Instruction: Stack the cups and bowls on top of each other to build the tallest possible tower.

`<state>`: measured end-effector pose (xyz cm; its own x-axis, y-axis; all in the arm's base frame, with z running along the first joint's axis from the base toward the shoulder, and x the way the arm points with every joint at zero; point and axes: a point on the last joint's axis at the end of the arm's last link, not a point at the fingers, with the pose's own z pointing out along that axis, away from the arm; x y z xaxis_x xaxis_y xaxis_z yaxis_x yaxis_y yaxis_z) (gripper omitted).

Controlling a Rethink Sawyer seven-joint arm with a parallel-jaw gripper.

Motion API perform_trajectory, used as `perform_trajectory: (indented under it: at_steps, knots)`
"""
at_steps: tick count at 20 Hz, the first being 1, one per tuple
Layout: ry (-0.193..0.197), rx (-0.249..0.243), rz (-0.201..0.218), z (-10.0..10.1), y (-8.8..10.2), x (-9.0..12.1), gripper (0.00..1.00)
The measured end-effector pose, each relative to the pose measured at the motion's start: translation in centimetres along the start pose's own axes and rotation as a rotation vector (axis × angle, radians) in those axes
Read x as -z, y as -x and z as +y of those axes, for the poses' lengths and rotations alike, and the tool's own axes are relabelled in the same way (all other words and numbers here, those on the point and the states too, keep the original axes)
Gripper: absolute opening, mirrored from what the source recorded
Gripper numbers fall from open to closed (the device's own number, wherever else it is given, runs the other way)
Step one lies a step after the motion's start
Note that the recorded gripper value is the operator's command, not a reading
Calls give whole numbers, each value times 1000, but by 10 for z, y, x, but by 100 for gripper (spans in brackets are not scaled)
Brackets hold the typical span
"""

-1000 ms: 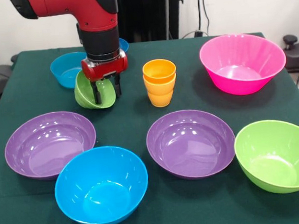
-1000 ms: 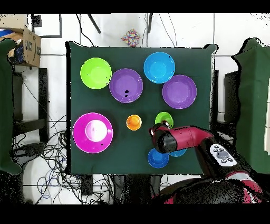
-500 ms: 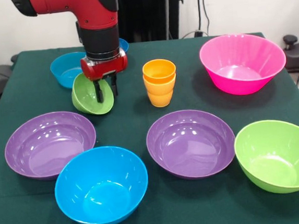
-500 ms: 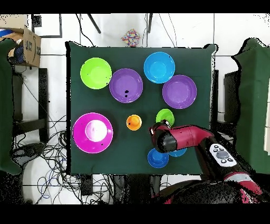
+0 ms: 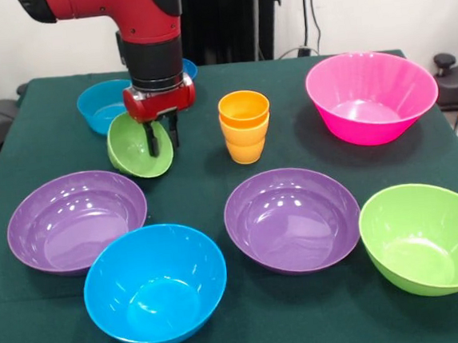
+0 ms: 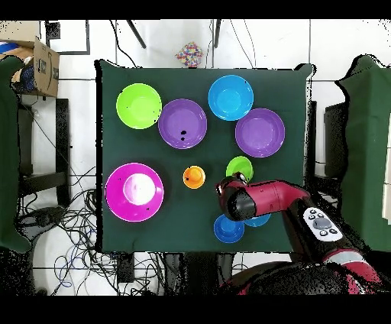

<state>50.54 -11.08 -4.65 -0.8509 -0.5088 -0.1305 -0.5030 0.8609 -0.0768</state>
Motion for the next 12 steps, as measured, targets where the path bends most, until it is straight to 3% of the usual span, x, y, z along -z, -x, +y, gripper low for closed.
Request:
perform_trajectory:
  at_steps: [12]
  knots:
    - [-69, 11, -36, -26, 18, 26, 0]
